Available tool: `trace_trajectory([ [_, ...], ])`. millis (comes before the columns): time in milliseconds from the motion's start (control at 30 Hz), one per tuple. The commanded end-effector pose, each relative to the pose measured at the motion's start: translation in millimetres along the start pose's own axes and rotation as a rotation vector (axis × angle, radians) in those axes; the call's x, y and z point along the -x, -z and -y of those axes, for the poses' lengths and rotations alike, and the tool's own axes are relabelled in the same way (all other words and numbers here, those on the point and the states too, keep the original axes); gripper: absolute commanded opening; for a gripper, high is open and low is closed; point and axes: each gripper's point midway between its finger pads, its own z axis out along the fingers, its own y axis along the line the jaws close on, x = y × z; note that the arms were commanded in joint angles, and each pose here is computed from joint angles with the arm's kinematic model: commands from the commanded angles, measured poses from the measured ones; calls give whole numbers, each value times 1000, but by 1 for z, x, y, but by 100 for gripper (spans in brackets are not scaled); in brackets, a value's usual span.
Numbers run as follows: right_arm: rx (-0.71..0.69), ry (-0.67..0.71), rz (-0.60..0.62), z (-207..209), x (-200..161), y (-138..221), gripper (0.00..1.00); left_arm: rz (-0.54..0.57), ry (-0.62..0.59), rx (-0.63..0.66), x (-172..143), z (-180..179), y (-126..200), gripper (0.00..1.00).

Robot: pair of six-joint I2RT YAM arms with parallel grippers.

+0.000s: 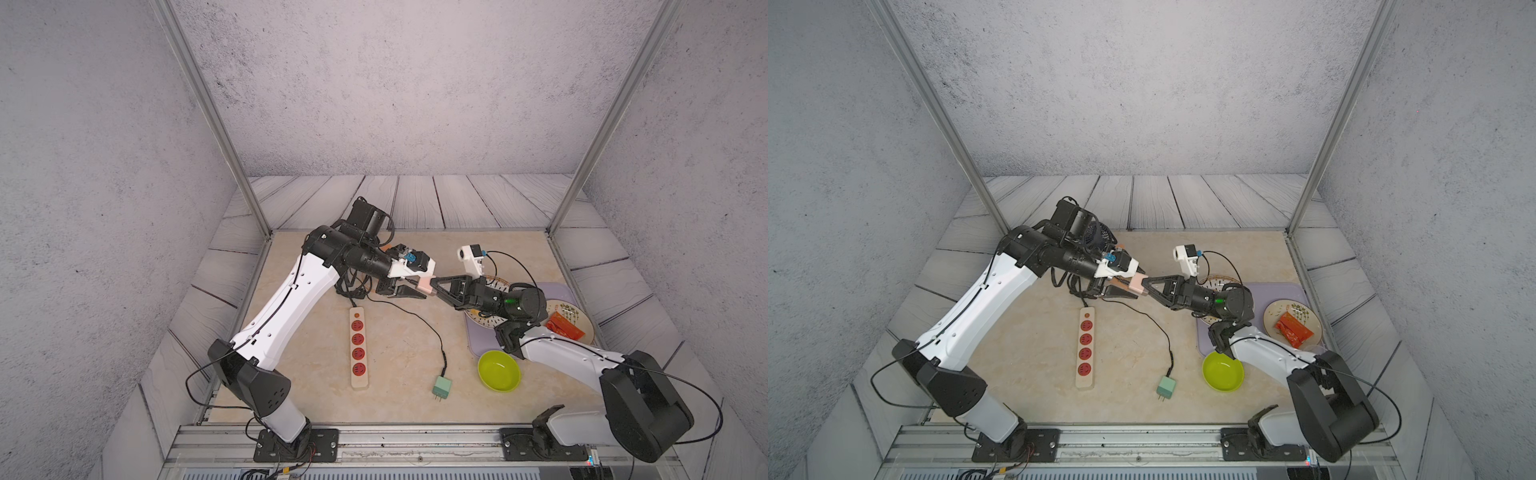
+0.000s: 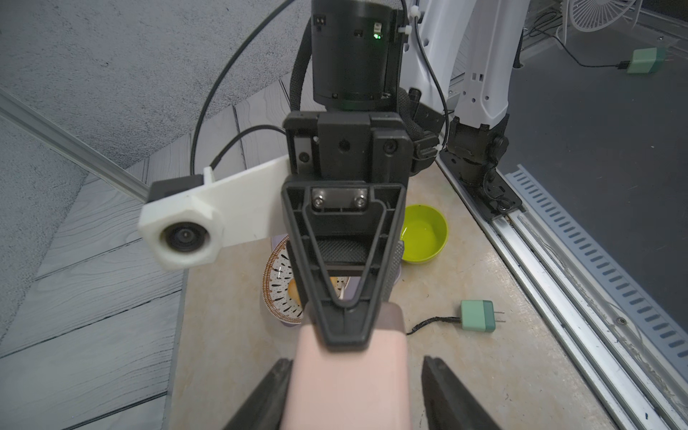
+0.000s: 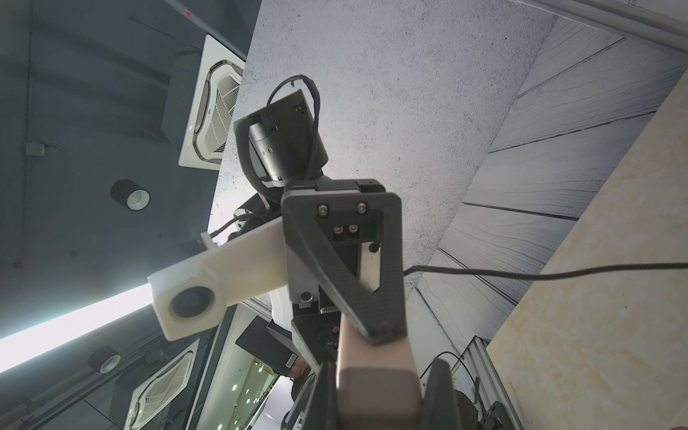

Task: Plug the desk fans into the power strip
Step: Pick up the plug from the center of the board, then insert the plug into the socket.

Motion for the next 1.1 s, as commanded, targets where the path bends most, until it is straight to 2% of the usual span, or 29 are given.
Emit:
trace_trajectory([
  [0,50,61,6,-22,0,0,0,31,0,-24,11,7,4,56],
  [133,55,67,-2,-25,0,-1,0,22,1,-15,10,5,4,38],
  [267,43,51,1,-17,0,-1,0,0,21,4,7,2,5,33],
  [333,35,42,2,-13,-1,0,17,-30,37,15,3,2,7,29],
  [400,26,40,11,-9,-2,3,41,-74,52,25,-4,4,9,24],
  [467,15,49,23,-5,-3,7,52,-140,68,47,-16,4,13,16],
  [700,-61,42,5,25,-5,27,61,-354,157,114,-67,12,35,0],
  [933,-162,10,48,60,0,58,75,-484,280,120,-112,27,67,0],
  [1033,-227,15,27,69,-4,62,90,-542,336,104,-132,34,81,0],
  [1067,-256,34,19,70,-5,63,91,-560,351,97,-138,36,85,0],
])
